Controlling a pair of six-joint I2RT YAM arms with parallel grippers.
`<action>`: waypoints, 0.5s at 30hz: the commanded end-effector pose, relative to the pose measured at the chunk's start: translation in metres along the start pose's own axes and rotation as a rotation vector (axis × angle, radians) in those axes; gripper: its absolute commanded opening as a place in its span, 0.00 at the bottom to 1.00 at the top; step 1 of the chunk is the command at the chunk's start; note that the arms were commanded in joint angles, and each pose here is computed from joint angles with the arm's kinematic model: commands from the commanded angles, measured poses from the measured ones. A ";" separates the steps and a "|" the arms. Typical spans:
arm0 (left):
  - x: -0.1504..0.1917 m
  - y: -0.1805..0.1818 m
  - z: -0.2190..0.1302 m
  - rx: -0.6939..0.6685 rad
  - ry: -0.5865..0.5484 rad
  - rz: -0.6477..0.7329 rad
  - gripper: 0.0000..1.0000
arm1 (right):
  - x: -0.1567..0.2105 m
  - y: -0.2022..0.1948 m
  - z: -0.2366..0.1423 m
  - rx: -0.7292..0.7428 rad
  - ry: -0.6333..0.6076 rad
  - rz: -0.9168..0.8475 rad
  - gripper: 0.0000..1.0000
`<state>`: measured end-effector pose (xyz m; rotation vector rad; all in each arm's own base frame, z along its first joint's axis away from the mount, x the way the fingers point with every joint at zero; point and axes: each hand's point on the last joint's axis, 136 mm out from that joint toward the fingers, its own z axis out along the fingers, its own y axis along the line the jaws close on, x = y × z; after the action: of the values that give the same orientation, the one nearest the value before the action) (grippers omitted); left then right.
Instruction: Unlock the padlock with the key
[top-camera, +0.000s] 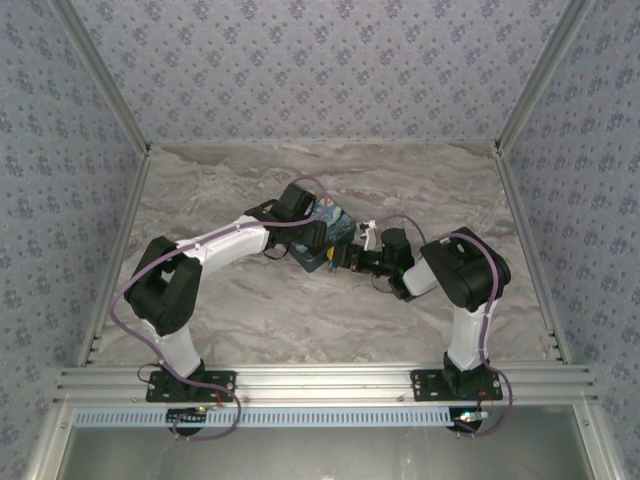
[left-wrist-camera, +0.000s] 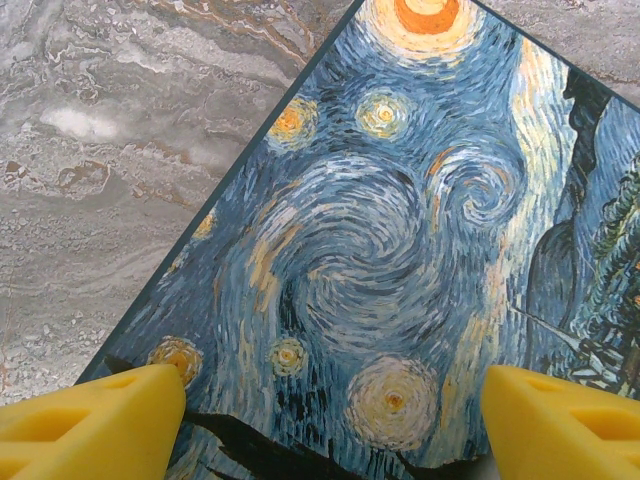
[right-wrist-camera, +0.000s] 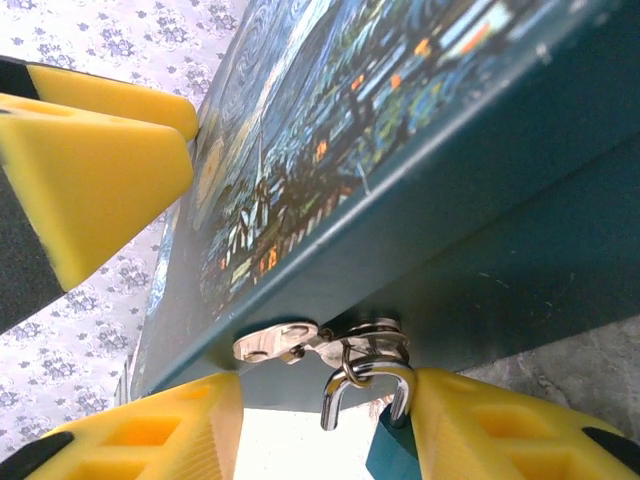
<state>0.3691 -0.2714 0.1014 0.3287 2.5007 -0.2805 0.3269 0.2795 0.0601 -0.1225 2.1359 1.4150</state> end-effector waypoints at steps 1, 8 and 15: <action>0.050 0.016 0.009 -0.051 0.172 -0.009 0.78 | 0.002 0.003 -0.001 -0.020 -0.003 -0.012 0.46; 0.050 0.015 0.009 -0.049 0.170 -0.009 0.78 | 0.004 0.006 -0.004 -0.030 -0.002 -0.016 0.50; 0.049 0.015 0.009 -0.050 0.171 -0.008 0.79 | 0.004 0.002 -0.008 -0.020 -0.005 -0.015 0.47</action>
<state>0.3691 -0.2714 0.1014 0.3282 2.5008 -0.2807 0.3202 0.2760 0.0566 -0.1242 2.1389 1.4197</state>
